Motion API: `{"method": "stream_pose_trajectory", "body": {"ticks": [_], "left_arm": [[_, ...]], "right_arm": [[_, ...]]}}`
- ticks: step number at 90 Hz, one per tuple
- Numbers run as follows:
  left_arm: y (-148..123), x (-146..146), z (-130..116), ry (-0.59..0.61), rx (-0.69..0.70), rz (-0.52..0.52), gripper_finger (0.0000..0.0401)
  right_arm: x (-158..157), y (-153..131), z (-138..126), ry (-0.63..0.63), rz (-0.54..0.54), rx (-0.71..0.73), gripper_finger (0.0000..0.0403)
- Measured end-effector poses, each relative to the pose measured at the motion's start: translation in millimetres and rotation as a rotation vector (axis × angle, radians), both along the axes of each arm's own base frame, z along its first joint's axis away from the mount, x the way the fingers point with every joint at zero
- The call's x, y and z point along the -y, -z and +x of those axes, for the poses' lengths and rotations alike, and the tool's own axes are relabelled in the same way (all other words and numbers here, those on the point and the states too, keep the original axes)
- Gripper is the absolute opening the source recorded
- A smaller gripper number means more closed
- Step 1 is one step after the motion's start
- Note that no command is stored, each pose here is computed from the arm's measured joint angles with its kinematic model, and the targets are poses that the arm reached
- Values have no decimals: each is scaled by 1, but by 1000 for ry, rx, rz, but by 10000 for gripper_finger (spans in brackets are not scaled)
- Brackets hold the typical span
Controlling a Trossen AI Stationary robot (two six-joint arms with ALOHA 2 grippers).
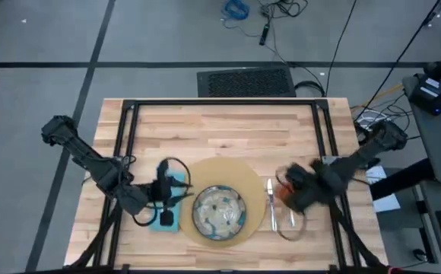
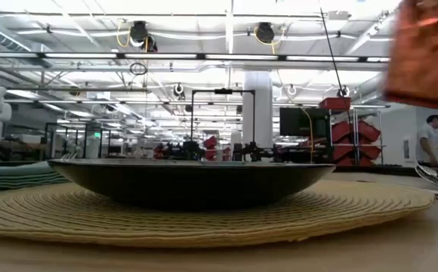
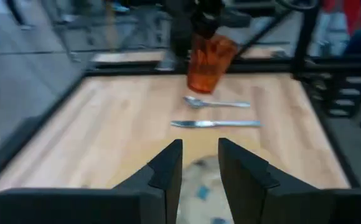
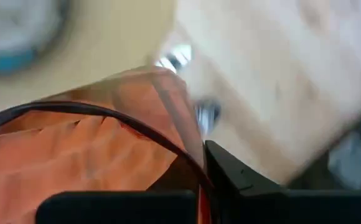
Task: Set table place
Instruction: Put the orange cup on the top right of the brown mat
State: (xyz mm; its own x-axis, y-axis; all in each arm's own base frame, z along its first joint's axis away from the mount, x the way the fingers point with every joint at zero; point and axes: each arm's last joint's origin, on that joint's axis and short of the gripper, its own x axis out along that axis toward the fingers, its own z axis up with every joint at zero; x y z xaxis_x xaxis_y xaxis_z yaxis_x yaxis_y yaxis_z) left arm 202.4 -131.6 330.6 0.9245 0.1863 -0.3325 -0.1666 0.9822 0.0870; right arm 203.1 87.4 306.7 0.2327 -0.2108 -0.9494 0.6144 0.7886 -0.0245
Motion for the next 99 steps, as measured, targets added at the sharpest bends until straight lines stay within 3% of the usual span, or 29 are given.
{"method": "stream_pose_trajectory", "body": {"ticks": [16, 35, 60, 73, 92, 99], "left_arm": [[0, -25, -28, -202, -36, -3, 88], [9, -47, -59, -390, -26, 23, 88], [29, -77, -64, -540, -21, 81, 88], [24, -91, -64, -535, -31, 64, 88], [2, -105, -45, -372, 21, 73, 88], [1, -114, -40, -361, 9, 73, 88]], "right_arm": [[72, -12, 24, -96, 4, 95, 0], [148, -1, 37, -35, 74, 93, 0], [196, 44, 60, -23, 187, -30, 0], [203, 56, 65, -21, 199, -66, 0], [206, 64, 70, -17, 202, -80, 0], [208, 66, 68, -4, 211, -101, 0]]}}
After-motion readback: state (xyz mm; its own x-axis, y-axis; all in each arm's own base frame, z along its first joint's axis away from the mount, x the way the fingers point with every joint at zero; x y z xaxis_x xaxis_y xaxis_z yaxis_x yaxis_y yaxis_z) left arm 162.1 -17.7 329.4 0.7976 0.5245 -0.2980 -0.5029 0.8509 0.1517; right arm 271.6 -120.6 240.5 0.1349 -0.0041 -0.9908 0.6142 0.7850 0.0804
